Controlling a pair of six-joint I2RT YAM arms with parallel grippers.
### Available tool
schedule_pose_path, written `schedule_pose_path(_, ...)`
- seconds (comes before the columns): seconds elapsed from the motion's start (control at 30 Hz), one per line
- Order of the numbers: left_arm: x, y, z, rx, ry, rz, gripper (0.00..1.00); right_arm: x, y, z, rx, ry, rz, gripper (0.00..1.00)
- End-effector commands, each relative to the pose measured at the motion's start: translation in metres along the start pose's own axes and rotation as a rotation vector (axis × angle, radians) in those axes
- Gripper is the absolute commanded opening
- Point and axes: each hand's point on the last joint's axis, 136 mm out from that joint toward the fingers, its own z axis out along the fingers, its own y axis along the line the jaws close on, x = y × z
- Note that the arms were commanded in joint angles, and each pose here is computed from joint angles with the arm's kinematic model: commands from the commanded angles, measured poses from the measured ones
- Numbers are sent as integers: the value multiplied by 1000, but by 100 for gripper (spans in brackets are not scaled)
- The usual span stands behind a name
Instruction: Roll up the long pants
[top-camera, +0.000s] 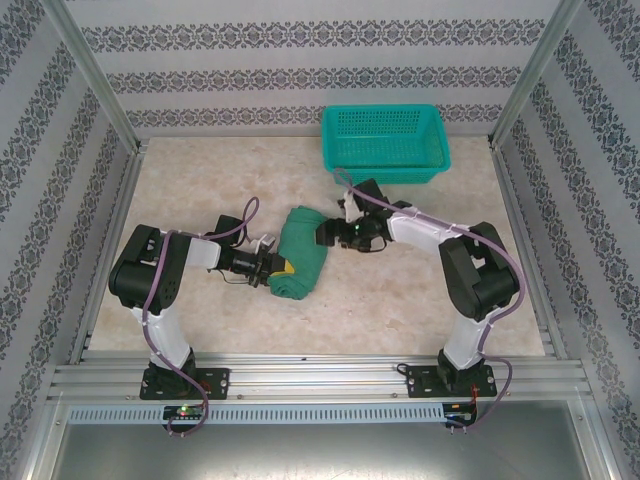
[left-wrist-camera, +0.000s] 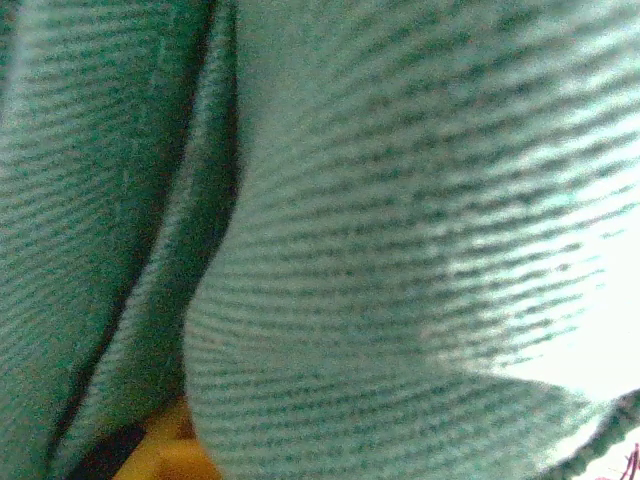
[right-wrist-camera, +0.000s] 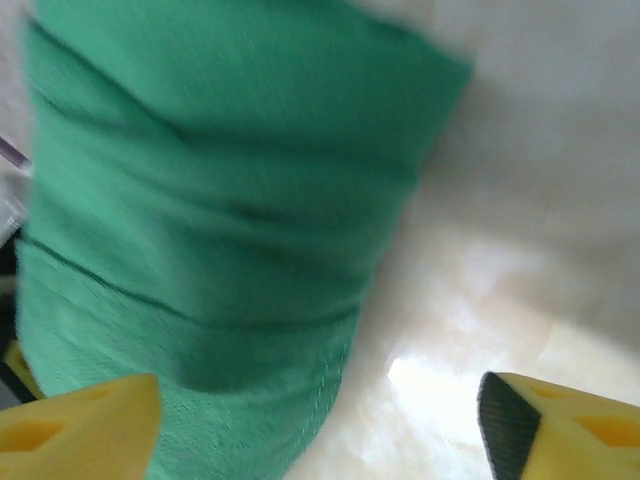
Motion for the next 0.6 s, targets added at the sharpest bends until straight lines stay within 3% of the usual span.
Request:
schedule_pose_path(0.0,-10,65,-4,-244,-112,-109,0,-2,12,7,-44,-32,-41,98)
schedule_pose_path(0.4,-11,61,-4,-220,-119,-100,0,8,56,32,-233,12,-39,98)
schedule_pose_path(0.57,-12,56,-4,-204,-121,-94,0,28,56,60,-171,116,-32,98)
